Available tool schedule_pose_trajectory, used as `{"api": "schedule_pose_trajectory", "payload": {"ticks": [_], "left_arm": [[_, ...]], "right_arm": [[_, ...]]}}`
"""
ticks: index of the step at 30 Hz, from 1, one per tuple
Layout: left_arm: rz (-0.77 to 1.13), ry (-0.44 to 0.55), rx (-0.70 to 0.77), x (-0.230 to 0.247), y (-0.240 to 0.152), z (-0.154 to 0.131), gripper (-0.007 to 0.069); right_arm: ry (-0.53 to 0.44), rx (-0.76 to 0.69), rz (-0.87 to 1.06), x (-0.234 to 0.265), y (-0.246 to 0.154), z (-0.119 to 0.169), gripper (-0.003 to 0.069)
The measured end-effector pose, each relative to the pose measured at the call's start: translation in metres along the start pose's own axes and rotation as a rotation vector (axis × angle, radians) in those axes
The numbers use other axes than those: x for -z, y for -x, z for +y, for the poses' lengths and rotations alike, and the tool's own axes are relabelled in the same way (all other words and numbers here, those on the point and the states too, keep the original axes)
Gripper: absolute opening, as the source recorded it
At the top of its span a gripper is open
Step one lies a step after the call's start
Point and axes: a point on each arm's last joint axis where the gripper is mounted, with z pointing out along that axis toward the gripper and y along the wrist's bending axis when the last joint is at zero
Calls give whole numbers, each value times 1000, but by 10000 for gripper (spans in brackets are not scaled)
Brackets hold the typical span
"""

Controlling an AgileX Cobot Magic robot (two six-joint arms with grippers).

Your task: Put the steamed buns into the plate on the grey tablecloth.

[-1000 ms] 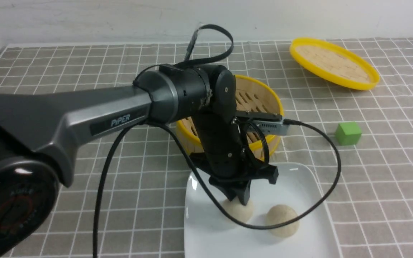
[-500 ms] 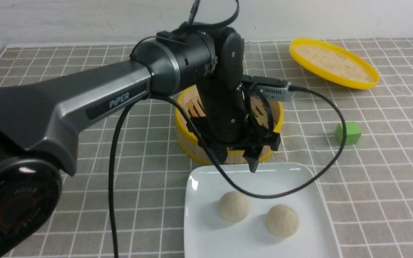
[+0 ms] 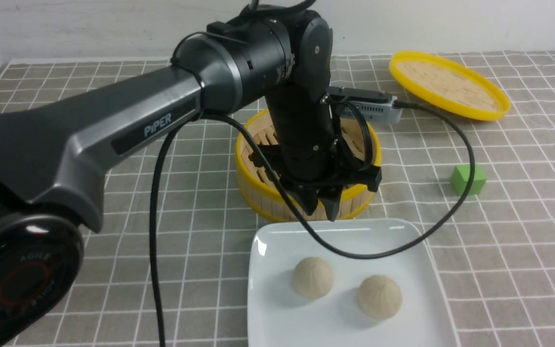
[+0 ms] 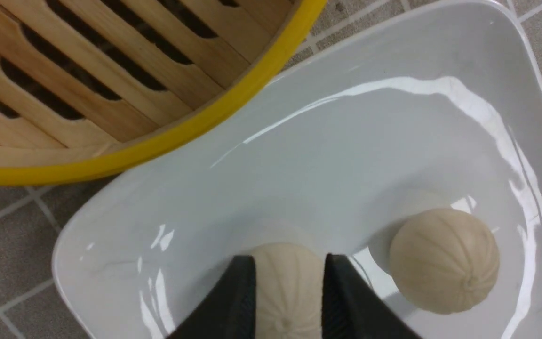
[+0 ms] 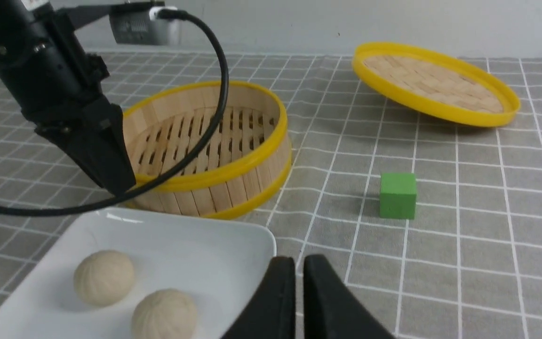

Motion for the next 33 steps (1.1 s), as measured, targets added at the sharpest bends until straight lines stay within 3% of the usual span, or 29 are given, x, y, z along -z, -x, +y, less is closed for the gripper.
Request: {"api": "schedule_pose_trajectory", "payload": {"ticks": [7,17,23,33], "left_arm": [[-5,1,-5,0,0,0,26],[-37,48,-28,9,1,4,2],[-202,107,-72,87,-10,4,2],[-513,150,-98,225,-69,6,2]], "right_arm": [[1,-3,-6,0,0,0,62],[0,-3,-3,-1,-1,0,76],[-45,-9,4,-3,-28,-7,82],[-287,-1,78,-14,-97,-32,94]]}}
